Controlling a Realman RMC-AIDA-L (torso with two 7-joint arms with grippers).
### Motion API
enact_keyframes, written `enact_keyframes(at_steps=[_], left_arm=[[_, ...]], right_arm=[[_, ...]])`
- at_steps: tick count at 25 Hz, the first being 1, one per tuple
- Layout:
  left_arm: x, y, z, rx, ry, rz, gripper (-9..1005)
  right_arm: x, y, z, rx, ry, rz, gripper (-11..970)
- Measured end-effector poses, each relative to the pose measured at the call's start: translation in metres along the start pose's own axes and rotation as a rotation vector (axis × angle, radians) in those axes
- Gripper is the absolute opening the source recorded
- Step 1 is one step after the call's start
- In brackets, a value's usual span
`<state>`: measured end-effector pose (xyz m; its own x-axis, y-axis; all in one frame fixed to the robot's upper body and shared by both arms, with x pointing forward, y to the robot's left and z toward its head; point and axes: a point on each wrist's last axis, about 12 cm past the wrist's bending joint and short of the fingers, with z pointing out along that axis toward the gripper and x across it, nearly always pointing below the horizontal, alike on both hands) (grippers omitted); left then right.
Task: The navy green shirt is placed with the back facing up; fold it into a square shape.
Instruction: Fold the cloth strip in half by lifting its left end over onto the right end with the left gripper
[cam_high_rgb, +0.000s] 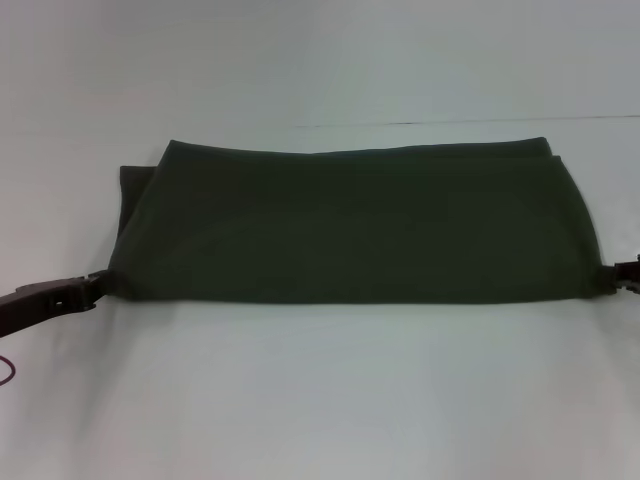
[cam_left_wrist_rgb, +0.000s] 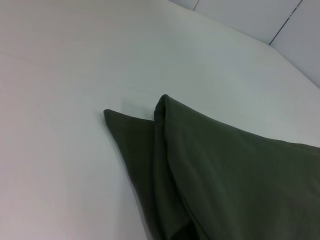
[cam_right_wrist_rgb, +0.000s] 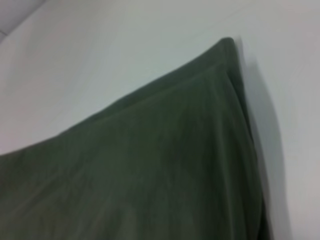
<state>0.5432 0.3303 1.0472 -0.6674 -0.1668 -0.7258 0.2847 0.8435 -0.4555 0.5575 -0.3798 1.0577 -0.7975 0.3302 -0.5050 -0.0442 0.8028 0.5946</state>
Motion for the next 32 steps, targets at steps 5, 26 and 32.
enact_keyframes(at_steps=[5,26,32], left_arm=[[0.000,0.000,0.000,0.001,0.000,0.001,25],[0.010,0.004,-0.024,0.040,-0.022,-0.057,25],[0.013,0.001,-0.026,0.072,-0.018,-0.059,26]], right_arm=[[0.001,0.001,0.003,0.008,0.008,-0.010,84],[-0.001,-0.009,-0.017,-0.022,-0.063,-0.014,1],[0.002,-0.010,-0.019,-0.039,-0.080,-0.003,2]])
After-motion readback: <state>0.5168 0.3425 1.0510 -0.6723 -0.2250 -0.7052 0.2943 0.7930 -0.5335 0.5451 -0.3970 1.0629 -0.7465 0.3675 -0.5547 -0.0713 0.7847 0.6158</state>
